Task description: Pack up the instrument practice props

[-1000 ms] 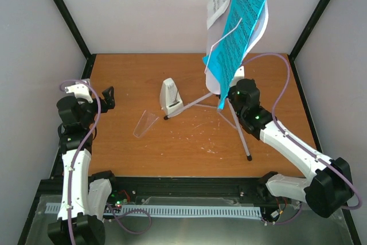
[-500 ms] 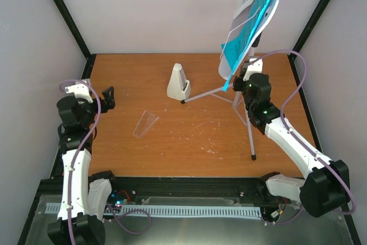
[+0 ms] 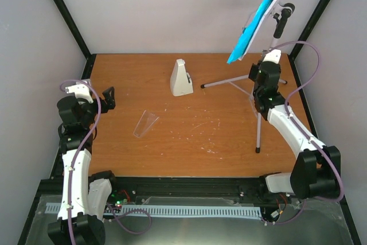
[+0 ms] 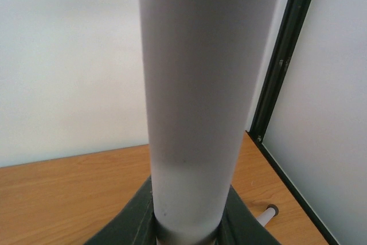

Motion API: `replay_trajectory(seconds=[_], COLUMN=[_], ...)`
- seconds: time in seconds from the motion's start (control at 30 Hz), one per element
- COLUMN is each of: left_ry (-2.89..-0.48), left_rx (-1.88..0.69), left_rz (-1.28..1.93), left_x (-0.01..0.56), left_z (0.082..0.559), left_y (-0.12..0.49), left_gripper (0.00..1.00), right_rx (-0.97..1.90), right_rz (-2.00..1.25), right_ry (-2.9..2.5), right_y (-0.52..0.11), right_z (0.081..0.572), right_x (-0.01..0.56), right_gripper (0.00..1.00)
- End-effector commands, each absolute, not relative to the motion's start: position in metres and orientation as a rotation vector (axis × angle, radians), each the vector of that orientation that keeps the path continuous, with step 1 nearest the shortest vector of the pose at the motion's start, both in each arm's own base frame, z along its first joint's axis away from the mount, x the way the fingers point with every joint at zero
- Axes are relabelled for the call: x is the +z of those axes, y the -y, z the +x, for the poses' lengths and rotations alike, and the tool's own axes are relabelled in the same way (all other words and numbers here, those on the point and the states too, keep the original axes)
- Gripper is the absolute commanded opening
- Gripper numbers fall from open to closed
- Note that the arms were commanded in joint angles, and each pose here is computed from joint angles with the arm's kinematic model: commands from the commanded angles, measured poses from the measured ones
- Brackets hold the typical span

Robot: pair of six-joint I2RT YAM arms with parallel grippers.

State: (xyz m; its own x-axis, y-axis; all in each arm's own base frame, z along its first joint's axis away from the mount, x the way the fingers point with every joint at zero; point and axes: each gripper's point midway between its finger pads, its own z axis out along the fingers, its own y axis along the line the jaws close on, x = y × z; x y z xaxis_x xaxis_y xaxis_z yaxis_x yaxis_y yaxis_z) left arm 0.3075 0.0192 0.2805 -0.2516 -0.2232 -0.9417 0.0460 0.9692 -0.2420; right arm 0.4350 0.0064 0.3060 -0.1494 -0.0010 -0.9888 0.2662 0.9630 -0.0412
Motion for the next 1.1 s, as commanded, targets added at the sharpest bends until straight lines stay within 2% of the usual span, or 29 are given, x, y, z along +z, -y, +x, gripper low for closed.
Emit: replay_trajectory(seconds=[0.0, 0.3, 0.6, 0.63, 0.7, 0.77, 0.83, 0.87, 0.9, 1.07], left_ry=[-1.78, -1.791, -1.794, -1.797, -1.802, -1.807, -1.814, -1.82, -1.823, -1.846], left_rx=[-0.251, -0.259, -0.27, -0.274, -0.282, -0.301, -0.325, -0.338, -0.346, -0.493], left_rz=[-0.099, -0.114, -0.127, -0.129, -0.125, -0.106, -0.082, -0.072, -0.068, -0.113], left_x=[0.288, 0.284, 0.283, 0.283, 0.281, 0.28, 0.279, 0.278, 0.277, 0.28], left_z=[0.308, 0.309, 0.31, 0.311, 0.311, 0.312, 0.313, 0.314, 0.314, 0.319], left_y=[-0.017, -0.018, -0.018, -0.018, -0.017, -0.013, -0.009, -0.006, -0.005, 0.005], left_gripper=[0.99, 0.99, 0.99, 0.99, 0.99, 0.99, 0.99, 0.99, 1.0, 0.99], right_rx=[-0.431, -0.344, -0.301, -0.295, -0.265, -0.21, -0.167, -0.155, -0.156, -0.108], right_rz=[0.254, 0.284, 0.314, 0.309, 0.282, 0.216, 0.191, 0.193, 0.192, 0.249], right_ry=[-1.739, -1.733, -1.736, -1.736, -1.736, -1.75, -1.766, -1.765, -1.779, -1.778], right_y=[0.021, 0.009, 0.008, 0.007, 0.002, -0.008, -0.014, -0.013, -0.013, -0.006], right_z=[0.444, 0.477, 0.477, 0.475, 0.47, 0.464, 0.455, 0.447, 0.441, 0.404], right_x=[0.291, 0.283, 0.274, 0.275, 0.278, 0.282, 0.284, 0.288, 0.283, 0.292], right_gripper=[0.03, 0.03, 0.04, 0.07, 0.29, 0.7, 0.91, 0.98, 1.0, 1.0])
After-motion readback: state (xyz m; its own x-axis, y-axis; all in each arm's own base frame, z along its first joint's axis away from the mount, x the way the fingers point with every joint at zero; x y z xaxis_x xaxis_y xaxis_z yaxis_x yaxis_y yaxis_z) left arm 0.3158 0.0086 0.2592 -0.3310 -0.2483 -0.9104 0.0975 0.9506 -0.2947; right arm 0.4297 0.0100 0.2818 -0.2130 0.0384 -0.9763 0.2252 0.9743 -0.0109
